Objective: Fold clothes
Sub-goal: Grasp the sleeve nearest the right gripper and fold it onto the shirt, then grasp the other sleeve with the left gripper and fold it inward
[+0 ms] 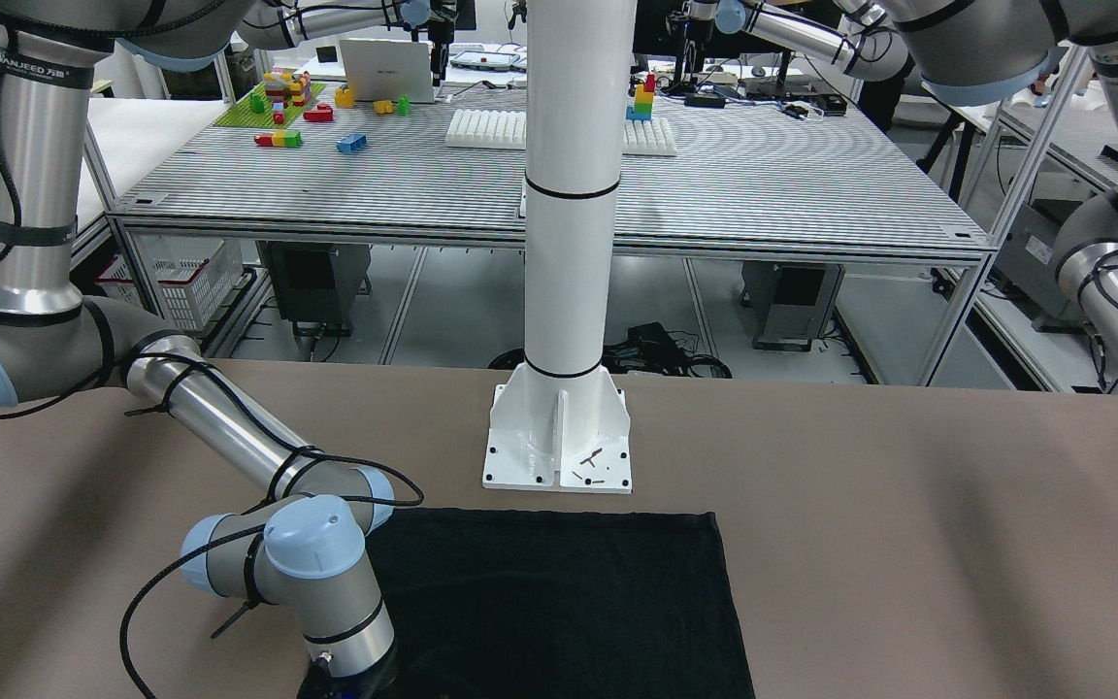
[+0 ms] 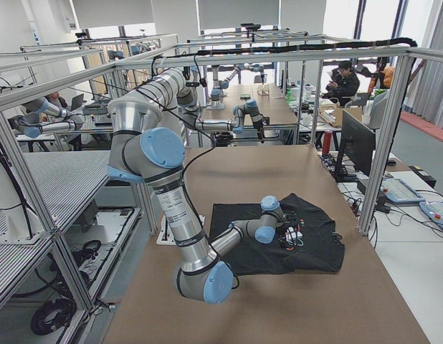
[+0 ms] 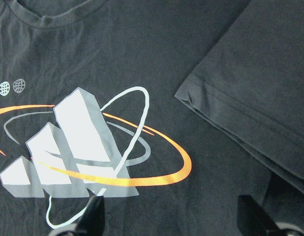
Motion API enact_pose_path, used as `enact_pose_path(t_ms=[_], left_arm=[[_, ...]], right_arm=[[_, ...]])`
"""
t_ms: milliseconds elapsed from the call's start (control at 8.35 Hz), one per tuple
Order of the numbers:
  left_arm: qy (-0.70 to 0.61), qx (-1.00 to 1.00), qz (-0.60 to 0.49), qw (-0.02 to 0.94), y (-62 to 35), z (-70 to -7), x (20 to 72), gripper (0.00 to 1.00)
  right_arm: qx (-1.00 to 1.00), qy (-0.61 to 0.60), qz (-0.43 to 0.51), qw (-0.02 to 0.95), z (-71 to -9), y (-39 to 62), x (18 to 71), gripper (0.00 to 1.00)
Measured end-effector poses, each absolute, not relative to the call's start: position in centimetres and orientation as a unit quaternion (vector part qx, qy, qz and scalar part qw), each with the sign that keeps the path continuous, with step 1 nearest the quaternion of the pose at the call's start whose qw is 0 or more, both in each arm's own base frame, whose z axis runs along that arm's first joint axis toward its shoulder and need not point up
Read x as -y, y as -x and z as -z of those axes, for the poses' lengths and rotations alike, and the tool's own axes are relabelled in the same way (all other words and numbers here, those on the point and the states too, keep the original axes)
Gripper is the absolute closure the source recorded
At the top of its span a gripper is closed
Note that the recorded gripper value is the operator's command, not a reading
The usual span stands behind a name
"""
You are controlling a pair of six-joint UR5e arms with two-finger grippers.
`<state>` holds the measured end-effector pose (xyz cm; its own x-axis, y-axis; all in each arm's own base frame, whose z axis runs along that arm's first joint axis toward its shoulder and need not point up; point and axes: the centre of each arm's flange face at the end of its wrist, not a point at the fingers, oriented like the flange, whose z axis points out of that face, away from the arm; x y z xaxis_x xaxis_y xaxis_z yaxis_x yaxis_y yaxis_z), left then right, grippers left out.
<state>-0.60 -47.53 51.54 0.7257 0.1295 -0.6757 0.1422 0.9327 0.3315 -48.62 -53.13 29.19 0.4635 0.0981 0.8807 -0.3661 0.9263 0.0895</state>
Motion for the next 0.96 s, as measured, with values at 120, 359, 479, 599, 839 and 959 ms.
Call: enact_pose_path(t_ms=[120, 359, 479, 599, 839, 959], left_arm=[[-0.171, -0.391, 0.017, 0.904, -3.1, -49.2, 49.1, 0.06], [-0.151, -0.423, 0.037, 0.893, -9.4, -45.6, 52.1, 0.06], [-0.149, -0.432, 0.032, 0.889, -12.0, -44.7, 54.0, 0.07], [-0.151, -0.443, 0.021, 0.883, -14.9, -44.4, 56.0, 0.07], [-0.145, -0.477, 0.032, 0.866, -21.1, -44.2, 59.7, 0.07], [-0.140, -0.494, 0.053, 0.857, -24.5, -44.6, 61.1, 0.07]], right_arm=[[0.497, -0.136, -0.135, 0.846, -29.6, 49.0, 52.5, 0.05], [0.492, -0.142, -0.135, 0.849, -30.1, 49.6, 51.8, 0.05], [0.490, -0.144, -0.134, 0.849, -30.2, 49.7, 51.7, 0.05], [0.489, -0.145, -0.134, 0.850, -30.4, 49.7, 51.7, 0.05], [0.489, -0.145, -0.135, 0.849, -30.5, 49.6, 51.6, 0.05], [0.491, -0.145, -0.136, 0.848, -30.5, 49.6, 51.6, 0.05]])
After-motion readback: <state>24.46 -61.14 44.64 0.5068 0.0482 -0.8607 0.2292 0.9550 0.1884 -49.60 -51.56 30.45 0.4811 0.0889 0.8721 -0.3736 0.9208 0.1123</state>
